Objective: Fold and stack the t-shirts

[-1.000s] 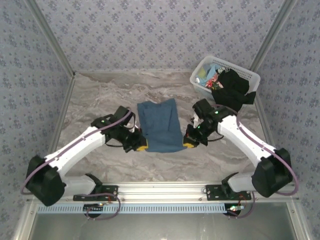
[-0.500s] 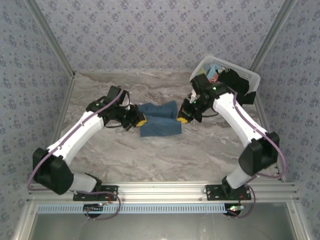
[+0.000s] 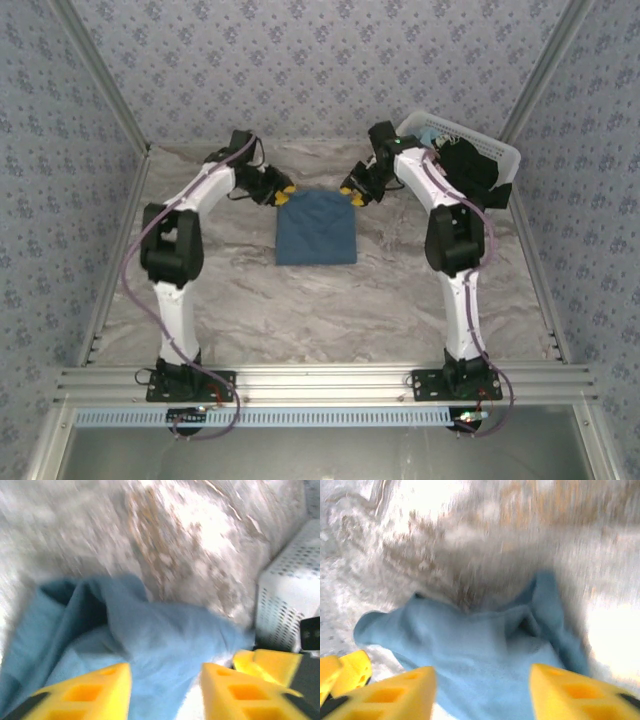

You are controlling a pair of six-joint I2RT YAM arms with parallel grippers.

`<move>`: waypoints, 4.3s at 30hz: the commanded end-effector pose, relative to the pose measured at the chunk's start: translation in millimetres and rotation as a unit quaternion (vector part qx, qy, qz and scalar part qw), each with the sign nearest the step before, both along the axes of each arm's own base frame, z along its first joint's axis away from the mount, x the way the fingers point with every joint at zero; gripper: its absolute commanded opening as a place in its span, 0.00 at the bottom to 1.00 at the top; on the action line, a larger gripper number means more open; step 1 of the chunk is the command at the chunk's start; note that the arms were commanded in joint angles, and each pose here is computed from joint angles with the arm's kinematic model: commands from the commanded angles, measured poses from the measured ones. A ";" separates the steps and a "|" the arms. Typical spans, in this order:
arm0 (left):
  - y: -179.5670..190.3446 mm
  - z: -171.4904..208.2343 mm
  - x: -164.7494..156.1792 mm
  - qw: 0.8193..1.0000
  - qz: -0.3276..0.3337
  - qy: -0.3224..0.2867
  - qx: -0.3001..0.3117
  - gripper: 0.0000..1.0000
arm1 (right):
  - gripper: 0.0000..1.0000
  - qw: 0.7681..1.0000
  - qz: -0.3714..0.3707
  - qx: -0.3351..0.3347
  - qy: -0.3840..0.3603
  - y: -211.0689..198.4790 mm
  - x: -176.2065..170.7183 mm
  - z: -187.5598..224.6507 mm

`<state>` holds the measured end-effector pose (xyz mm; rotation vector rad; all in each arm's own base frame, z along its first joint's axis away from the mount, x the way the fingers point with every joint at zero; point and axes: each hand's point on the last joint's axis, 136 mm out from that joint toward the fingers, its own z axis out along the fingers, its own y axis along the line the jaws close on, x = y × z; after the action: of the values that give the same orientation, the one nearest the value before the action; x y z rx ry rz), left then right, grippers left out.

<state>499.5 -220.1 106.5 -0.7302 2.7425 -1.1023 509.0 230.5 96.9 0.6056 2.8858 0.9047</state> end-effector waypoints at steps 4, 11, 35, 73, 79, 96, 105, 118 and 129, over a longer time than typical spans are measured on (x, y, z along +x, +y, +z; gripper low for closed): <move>19.9 49.5 -62.3 0.997 0.019 -0.009 0.073 0.52 | 0.62 0.990 0.063 -0.090 -0.093 -35.9 -18.5 77.7; -20.9 17.7 -186.3 0.987 0.150 0.058 0.002 0.47 | 0.60 0.978 0.062 -0.033 -0.197 -40.7 -114.6 112.7; -102.9 -61.4 -151.3 0.901 0.410 0.070 -0.119 0.42 | 0.63 0.966 0.061 0.064 -0.244 -66.8 -248.7 108.1; 239.6 -74.5 25.8 0.975 0.219 -0.017 0.028 0.13 | 0.62 0.957 0.074 0.086 -0.268 -43.9 -214.4 121.5; 237.6 -53.9 31.9 0.971 0.236 -0.041 0.006 0.21 | 0.63 0.953 0.072 0.071 -0.286 -47.2 -211.8 127.4; 248.4 80.0 -78.8 0.944 0.267 -0.121 0.154 0.98 | 1.00 0.933 -0.038 0.039 -0.355 -89.8 -189.4 174.0; 311.3 104.0 -183.0 0.795 0.316 -0.177 0.487 0.98 | 1.00 0.880 -0.160 -0.351 -0.277 -246.9 -210.1 116.1; 273.6 2.8 -130.4 0.795 0.133 -0.343 0.483 0.98 | 1.00 0.808 -0.082 -0.433 -0.391 -269.2 -159.2 10.9; 255.1 -8.7 -112.0 0.773 0.083 -0.426 0.463 0.98 | 1.00 0.779 -0.071 -0.392 -0.484 -266.5 -126.9 -2.0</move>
<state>386.2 49.3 77.3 -0.2967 2.0809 0.1366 373.2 -39.9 79.7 0.2319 2.0374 -0.1321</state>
